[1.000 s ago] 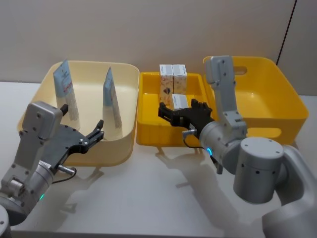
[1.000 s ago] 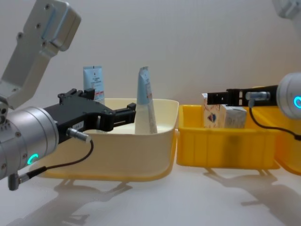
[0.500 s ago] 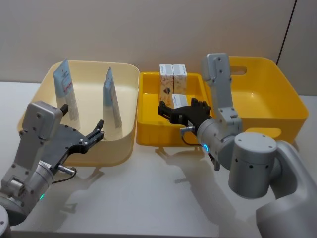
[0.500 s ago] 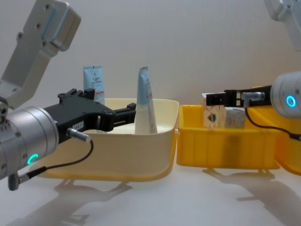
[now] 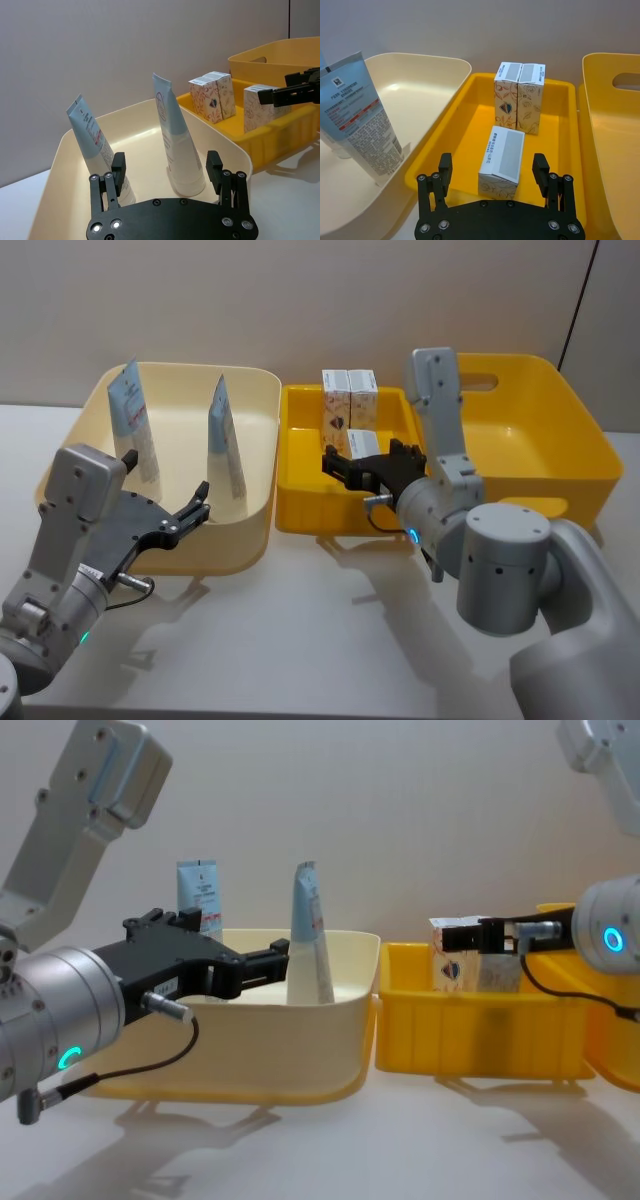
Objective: Bimanual collaborative sorting of washing and personal care products
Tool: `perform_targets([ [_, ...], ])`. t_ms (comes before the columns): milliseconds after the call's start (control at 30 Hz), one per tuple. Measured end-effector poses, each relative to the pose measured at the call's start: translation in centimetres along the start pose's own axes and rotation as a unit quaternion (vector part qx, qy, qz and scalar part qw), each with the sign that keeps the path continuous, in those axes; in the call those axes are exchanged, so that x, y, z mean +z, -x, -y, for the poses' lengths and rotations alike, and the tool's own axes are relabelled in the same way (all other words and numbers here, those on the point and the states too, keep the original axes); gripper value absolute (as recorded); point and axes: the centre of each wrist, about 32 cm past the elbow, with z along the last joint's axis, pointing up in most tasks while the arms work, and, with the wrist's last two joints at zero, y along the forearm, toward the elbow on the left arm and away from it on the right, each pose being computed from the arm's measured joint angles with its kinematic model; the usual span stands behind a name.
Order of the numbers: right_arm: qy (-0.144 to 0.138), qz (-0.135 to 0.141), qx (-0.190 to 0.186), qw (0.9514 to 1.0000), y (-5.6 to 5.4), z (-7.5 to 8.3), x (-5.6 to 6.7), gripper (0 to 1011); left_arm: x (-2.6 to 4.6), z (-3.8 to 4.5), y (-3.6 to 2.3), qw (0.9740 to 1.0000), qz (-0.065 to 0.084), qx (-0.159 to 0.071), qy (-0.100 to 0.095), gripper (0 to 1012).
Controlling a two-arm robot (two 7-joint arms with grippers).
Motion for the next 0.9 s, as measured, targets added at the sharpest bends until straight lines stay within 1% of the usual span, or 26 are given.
perform_targets([
  [400, 0.006, -0.004, -0.013, 0.9999, 0.0, -1.2, 0.3, 1001, 0.00, 0.00, 0.00, 1.0000, 0.000, 0.000, 0.000, 1003],
  [600, 0.012, -0.011, -0.019, 0.9997, -0.2, -1.9, 0.4, 1001, 0.00, 0.00, 0.00, 1.0000, 0.000, 0.000, 0.000, 1003],
  [900, 0.016, -0.017, -0.022, 0.9995, -0.3, -2.4, 0.5, 1001, 0.00, 0.00, 0.00, 1.0000, 0.000, 0.000, 0.000, 1003],
])
